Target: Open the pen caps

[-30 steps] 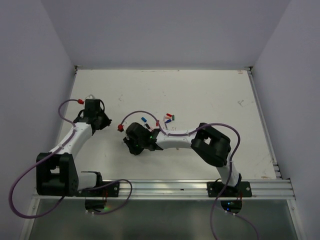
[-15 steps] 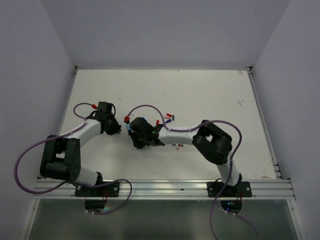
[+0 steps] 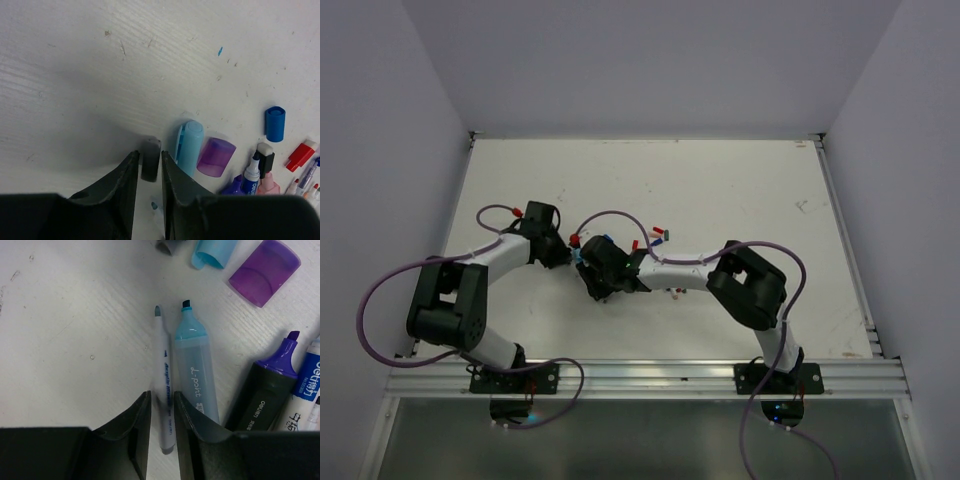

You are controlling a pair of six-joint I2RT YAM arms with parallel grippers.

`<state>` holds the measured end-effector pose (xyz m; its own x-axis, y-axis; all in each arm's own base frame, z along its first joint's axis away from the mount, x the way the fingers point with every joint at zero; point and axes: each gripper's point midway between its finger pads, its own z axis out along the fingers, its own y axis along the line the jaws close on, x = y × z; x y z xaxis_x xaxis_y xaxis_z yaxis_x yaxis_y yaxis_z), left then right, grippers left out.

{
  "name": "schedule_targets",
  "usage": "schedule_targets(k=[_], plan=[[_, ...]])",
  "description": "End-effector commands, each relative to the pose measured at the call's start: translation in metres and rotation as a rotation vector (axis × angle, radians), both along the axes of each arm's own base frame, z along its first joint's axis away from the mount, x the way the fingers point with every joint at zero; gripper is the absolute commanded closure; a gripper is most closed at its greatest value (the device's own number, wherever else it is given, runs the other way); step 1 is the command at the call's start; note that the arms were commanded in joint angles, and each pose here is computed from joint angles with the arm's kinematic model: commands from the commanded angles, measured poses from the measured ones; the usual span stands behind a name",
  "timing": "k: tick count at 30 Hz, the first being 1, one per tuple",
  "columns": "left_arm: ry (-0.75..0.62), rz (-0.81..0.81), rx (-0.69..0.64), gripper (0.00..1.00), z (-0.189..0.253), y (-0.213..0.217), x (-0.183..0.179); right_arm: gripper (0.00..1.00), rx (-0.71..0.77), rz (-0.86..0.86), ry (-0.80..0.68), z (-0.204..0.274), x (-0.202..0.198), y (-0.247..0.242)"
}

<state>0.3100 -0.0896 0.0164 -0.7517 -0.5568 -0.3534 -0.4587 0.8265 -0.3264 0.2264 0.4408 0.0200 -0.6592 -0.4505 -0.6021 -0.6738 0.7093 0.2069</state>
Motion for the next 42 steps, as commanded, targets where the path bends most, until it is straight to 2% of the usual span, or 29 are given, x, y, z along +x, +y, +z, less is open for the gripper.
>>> schedule_targets(k=[1, 10, 13, 14, 16, 17, 19, 21, 23, 24, 29, 31, 34, 36, 37, 42], plan=[[-0.016, 0.018, -0.013, 0.71, 0.001, -0.003, 0.008, 0.70, -0.030, -0.001, 0.010, 0.003, -0.005, -0.012], [-0.026, 0.016, -0.016, 0.58, 0.005, -0.003, 0.003, 0.61, 0.020, 0.001, -0.006, 0.022, -0.006, -0.010], [-0.052, 0.019, 0.000, 0.51, 0.017, 0.000, 0.005, 0.58, 0.061, 0.008, -0.018, 0.044, -0.007, -0.008], [-0.079, 0.022, 0.003, 0.45, 0.028, 0.002, 0.008, 0.56, 0.070, 0.011, -0.021, 0.050, -0.008, -0.008], [-0.130, 0.027, 0.025, 0.39, 0.049, 0.007, 0.011, 0.47, 0.109, 0.009, -0.042, 0.074, -0.008, -0.010], [-0.151, 0.024, 0.039, 0.32, 0.057, 0.009, 0.013, 0.43, 0.122, 0.003, -0.058, 0.083, -0.008, -0.011], [-0.215, 0.041, 0.068, 0.25, 0.083, 0.017, 0.016, 0.30, 0.131, -0.021, -0.099, 0.099, -0.003, -0.019], [-0.266, 0.045, 0.115, 0.14, 0.101, 0.026, 0.018, 0.17, 0.147, -0.059, -0.169, 0.126, 0.006, -0.029], [-0.332, 0.055, 0.148, 0.03, 0.129, 0.034, 0.020, 0.10, 0.151, -0.104, -0.209, 0.145, 0.020, -0.045], [-0.357, 0.058, 0.193, 0.00, 0.139, 0.042, 0.020, 0.06, 0.150, -0.130, -0.218, 0.150, 0.027, -0.053], [-0.524, 0.066, 0.324, 0.00, 0.207, 0.067, 0.016, 0.01, 0.164, -0.352, -0.284, 0.185, 0.081, -0.133], [-0.601, 0.090, 0.356, 0.00, 0.234, 0.076, 0.010, 0.01, 0.108, -0.497, -0.339, 0.190, 0.105, -0.185], [-0.692, 0.103, 0.406, 0.00, 0.267, 0.089, -0.001, 0.01, 0.080, -0.695, -0.424, 0.216, 0.119, -0.260], [-0.734, 0.120, 0.442, 0.00, 0.285, 0.097, -0.008, 0.01, 0.053, -0.780, -0.454, 0.222, 0.116, -0.295], [-0.764, 0.133, 0.450, 0.00, 0.295, 0.101, -0.015, 0.01, 0.040, -0.863, -0.507, 0.240, 0.109, -0.326], [-0.859, 0.184, 0.507, 0.00, 0.334, 0.117, -0.038, 0.01, -0.030, -1.032, -0.653, 0.279, 0.069, -0.393]])
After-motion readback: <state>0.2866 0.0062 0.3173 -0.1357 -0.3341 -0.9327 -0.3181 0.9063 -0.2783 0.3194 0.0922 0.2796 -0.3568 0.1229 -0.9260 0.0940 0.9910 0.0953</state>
